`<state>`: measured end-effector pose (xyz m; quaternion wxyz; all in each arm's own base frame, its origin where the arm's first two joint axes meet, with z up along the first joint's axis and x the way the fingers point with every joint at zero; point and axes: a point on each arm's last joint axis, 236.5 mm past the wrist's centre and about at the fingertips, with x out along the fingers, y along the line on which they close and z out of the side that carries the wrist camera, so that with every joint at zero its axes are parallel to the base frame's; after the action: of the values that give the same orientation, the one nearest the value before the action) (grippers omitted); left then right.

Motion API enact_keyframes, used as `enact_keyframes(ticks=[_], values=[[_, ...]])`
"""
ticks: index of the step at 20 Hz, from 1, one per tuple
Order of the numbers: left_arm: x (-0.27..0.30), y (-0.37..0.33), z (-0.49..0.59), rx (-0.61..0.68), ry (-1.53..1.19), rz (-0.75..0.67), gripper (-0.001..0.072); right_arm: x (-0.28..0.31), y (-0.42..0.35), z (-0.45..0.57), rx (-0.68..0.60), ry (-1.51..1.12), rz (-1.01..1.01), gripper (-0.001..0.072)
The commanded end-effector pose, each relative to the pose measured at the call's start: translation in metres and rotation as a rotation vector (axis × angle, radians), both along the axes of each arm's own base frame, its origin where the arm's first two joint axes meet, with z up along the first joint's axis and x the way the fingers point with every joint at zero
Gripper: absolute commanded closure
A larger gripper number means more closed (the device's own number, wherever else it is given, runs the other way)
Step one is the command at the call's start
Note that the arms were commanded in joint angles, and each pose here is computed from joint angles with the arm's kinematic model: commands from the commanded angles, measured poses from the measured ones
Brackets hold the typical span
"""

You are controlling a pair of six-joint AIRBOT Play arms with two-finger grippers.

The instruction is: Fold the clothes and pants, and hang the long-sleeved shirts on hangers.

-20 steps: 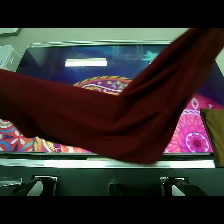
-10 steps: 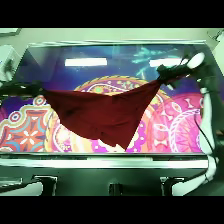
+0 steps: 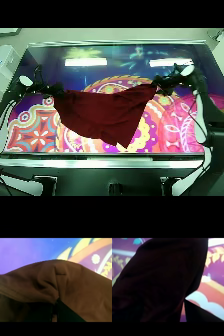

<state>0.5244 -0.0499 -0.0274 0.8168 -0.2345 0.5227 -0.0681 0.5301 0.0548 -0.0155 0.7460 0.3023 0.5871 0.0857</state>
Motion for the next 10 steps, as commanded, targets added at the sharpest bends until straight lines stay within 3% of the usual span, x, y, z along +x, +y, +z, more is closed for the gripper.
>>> enact_keyframes(ticks=[1,3,4,7,10], values=[[-0.007,-0.009,-0.001,-0.010,0.040,-0.037,0.0685,-0.078,-0.003,0.039,0.135,0.056,0.340,0.0165],[-0.011,-0.010,-0.002,-0.014,0.058,-0.047,0.0685,-0.093,-0.002,0.045,0.235,0.068,0.323,0.0203],[-0.015,-0.012,-0.003,-0.019,0.072,-0.055,0.0685,-0.129,0.009,0.036,0.325,0.132,0.336,0.0296],[-0.017,-0.016,-0.003,-0.030,0.081,-0.061,0.0685,-0.197,0.046,0.005,0.422,0.203,0.333,0.0279],[-0.018,-0.018,-0.002,-0.040,0.083,-0.061,0.0685,-0.264,0.075,-0.029,0.416,0.256,0.332,0.0233]])
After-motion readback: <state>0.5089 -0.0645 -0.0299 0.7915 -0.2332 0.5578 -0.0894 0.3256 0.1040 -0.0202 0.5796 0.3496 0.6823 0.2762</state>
